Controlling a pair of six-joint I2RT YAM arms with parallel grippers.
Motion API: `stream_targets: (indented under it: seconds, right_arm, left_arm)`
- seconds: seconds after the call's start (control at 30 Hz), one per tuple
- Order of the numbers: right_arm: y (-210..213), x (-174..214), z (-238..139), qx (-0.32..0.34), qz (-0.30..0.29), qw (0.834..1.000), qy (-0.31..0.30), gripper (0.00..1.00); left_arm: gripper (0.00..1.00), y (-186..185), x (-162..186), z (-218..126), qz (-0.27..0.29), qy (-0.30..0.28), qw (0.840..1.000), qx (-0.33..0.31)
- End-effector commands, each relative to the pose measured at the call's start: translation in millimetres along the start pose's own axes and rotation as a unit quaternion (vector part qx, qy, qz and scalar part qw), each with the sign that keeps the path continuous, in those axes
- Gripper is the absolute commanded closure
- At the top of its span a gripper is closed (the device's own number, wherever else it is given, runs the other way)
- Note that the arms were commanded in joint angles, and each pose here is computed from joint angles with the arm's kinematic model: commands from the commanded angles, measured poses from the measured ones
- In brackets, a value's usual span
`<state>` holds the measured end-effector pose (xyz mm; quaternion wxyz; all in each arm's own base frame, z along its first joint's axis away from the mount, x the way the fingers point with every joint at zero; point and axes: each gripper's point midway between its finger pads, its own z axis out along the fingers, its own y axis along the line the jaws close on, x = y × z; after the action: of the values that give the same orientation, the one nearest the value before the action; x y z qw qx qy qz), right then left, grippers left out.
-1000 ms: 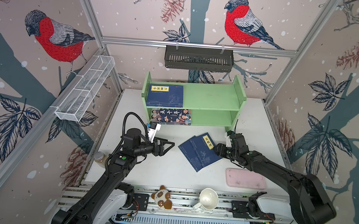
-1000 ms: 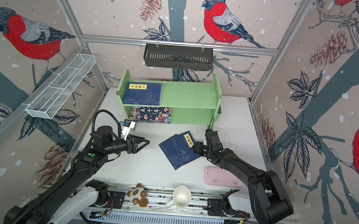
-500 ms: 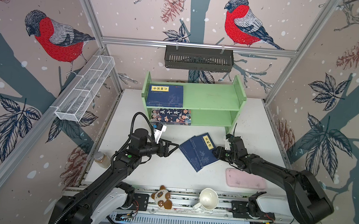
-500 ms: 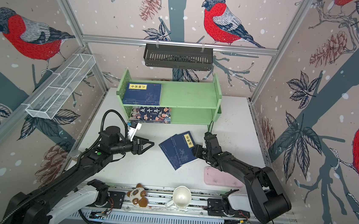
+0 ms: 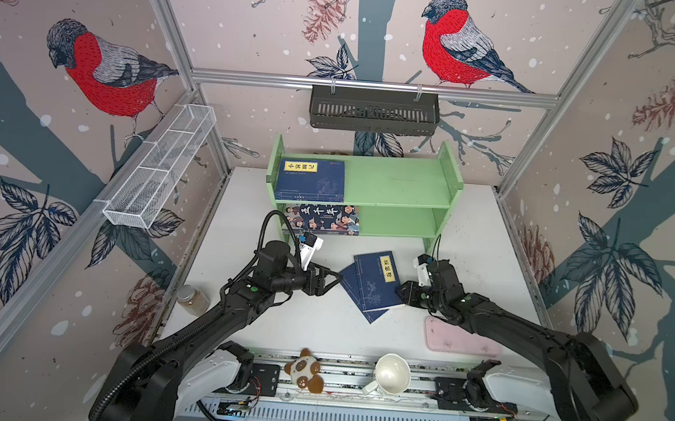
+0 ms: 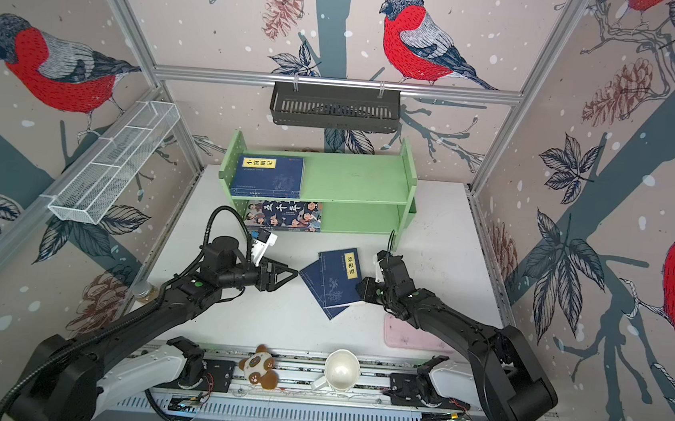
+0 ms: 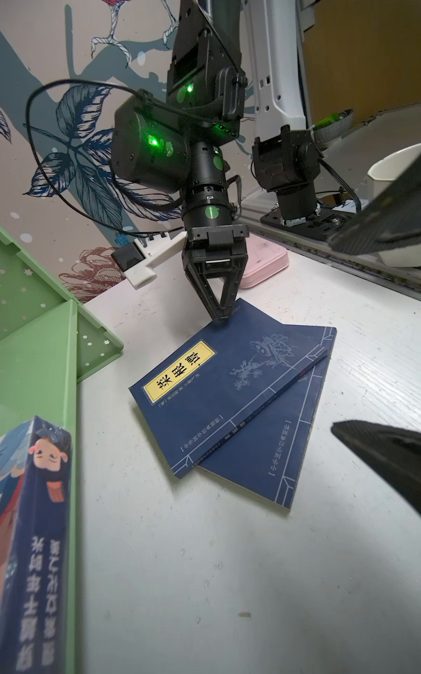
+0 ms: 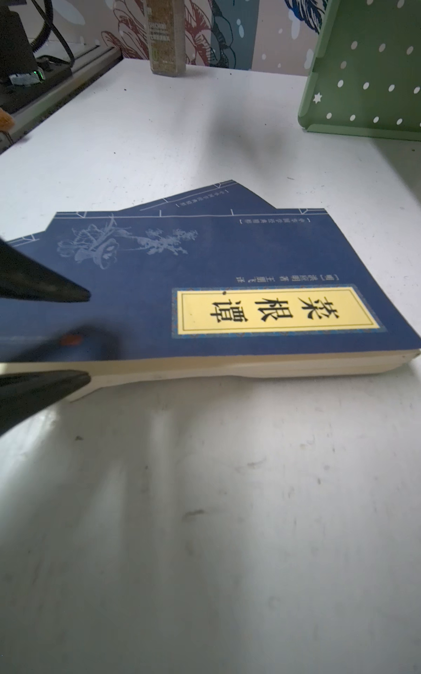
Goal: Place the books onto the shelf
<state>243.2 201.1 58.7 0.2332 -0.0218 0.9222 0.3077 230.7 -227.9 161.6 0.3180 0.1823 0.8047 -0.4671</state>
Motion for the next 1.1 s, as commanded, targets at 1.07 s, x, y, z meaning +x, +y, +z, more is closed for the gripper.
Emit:
stream_targets:
  seconds: [1.07]
  right_arm:
    - [-8.3,20.6,-10.2,0.005,0.012,1.000,0.010,0.82]
  left_arm:
    - [0.35,3.9,39.2,72.8,-0.030,0.091,0.995,0.030]
